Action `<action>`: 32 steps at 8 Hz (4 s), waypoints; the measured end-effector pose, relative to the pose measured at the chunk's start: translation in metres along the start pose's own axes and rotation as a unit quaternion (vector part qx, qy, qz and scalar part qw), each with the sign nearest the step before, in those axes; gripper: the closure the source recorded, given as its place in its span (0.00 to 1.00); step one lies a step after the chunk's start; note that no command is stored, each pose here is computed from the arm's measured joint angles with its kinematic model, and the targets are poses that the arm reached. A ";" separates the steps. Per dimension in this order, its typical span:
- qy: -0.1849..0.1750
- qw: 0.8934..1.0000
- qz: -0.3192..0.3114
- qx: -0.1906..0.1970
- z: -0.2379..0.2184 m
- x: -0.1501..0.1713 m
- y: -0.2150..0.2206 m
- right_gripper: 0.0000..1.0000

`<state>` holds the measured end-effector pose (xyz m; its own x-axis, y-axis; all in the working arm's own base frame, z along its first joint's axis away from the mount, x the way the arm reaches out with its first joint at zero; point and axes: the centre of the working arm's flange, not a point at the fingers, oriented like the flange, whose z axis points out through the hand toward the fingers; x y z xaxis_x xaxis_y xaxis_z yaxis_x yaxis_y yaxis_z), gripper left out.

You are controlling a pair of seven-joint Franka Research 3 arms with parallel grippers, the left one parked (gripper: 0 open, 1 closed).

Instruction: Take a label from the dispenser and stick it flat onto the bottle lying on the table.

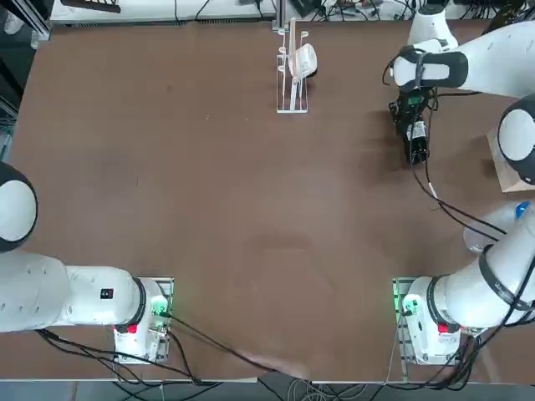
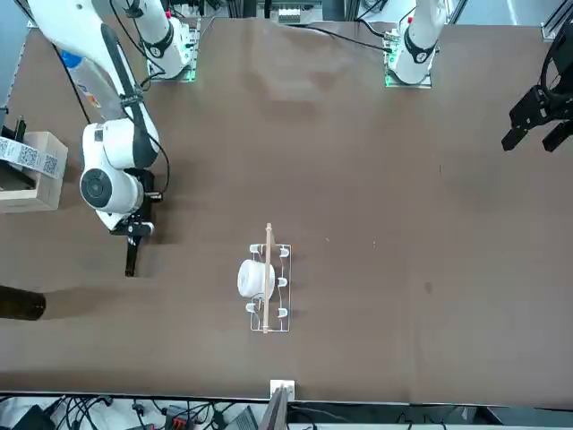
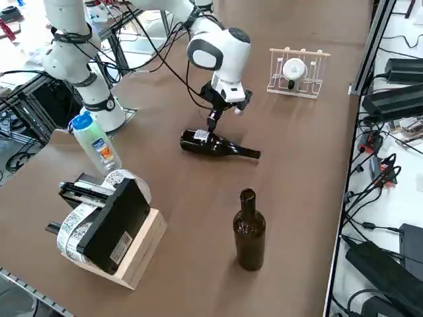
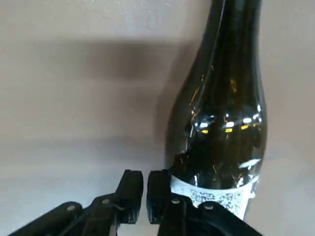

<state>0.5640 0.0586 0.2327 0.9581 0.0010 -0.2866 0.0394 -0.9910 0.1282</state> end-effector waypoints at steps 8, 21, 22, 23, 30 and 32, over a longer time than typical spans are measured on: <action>0.051 0.991 0.124 0.001 -0.055 0.015 -0.060 0.85; 0.071 0.995 0.060 0.044 -0.312 -0.048 0.103 0.00; 0.079 0.994 0.062 0.048 -0.319 -0.055 0.106 0.00; 0.085 0.992 0.066 0.061 -0.324 -0.059 0.111 0.00; 0.125 0.989 0.008 0.083 -0.336 -0.107 0.127 0.00; 0.144 0.986 -0.008 0.080 -0.349 -0.112 0.109 0.00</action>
<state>0.5597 -0.0026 0.6104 0.9995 0.0317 -0.0022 0.0316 -0.9990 -0.0315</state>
